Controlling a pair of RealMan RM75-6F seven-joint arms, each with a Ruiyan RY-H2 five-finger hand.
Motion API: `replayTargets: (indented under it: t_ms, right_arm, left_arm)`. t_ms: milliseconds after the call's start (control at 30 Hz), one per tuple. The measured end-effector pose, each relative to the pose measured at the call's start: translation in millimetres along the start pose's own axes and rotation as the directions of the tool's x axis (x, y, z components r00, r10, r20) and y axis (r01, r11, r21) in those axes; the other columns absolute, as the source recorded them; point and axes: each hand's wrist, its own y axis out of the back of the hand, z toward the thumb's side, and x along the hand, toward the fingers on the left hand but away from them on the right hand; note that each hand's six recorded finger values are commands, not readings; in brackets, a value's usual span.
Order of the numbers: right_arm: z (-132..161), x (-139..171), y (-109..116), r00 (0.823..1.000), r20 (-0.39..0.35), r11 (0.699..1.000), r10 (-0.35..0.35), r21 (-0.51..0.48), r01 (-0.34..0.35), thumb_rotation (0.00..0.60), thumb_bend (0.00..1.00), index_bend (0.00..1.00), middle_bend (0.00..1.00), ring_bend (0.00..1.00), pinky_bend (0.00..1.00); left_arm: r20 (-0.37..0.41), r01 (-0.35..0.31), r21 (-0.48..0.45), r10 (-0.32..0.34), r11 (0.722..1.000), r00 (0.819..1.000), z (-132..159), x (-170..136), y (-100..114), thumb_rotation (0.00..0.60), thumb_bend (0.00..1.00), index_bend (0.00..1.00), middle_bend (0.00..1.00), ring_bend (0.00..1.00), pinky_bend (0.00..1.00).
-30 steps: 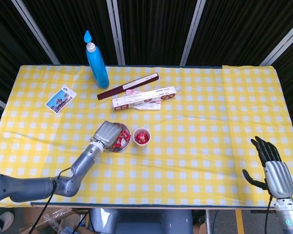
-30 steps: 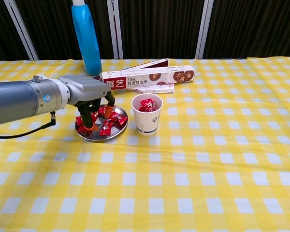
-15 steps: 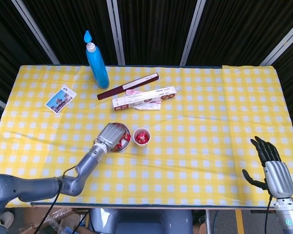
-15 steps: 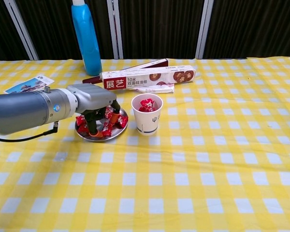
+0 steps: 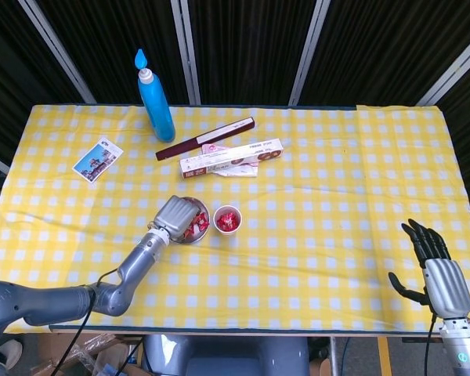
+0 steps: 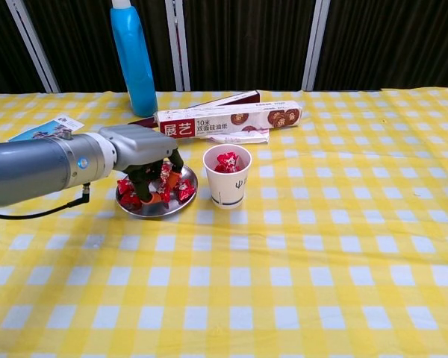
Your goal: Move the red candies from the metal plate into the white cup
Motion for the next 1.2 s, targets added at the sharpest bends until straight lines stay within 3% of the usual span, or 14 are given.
replayTargets:
  t_ms: [267, 433, 767, 1000, 1200]
  right_arm:
    - [0.8, -0.5, -1.1, 1.0, -0.002, 1.0, 0.002, 0.003, -0.002, 0.6, 0.39, 0.0, 0.0, 0.0, 0.0]
    - [0.9, -0.5, -1.4, 1.0, -0.001, 1.0, 0.002, 0.003, -0.002, 0.6, 0.39, 0.0, 0.0, 0.0, 0.0]
    - [1.0, 0.3, 1.1, 1.0, -0.004, 1.0, -0.002, -0.012, 0.002, 0.6, 0.39, 0.0, 0.0, 0.0, 0.0]
    - [1.7, 0.4, 1.4, 1.0, -0.008, 1.0, 0.0, -0.016, 0.0, 0.6, 0.39, 0.0, 0.0, 0.0, 0.0]
    - [2.1, 0.7, 1.0, 1.0, -0.009, 1.0, 0.001, -0.013, -0.001, 0.6, 0.39, 0.0, 0.0, 0.0, 0.0]
  left_arm:
    - [0.008, -0.106, -0.072, 0.107, 0.992, 0.994, -3.8, -11.3, 52.7, 0.6, 0.46, 0.56, 0.94, 0.97, 1.0]
    - [0.031, -0.164, -0.087, 0.168, 0.983, 0.985, 9.6, -8.6, 81.2, 0.6, 0.46, 0.55, 0.94, 0.97, 1.0]
    - [0.068, -0.154, -0.041, 0.156, 0.987, 0.985, 55.7, 12.0, 80.8, 0.6, 0.42, 0.54, 0.93, 0.97, 1.0]
    - [0.058, -0.133, -0.027, 0.134, 0.991, 0.989, 67.1, 21.8, 75.5, 0.6, 0.29, 0.49, 0.93, 0.97, 1.0]
    - [0.059, -0.131, -0.041, 0.134, 0.99, 0.989, 69.3, 21.3, 74.9, 0.6, 0.26, 0.45, 0.93, 0.97, 1.0]
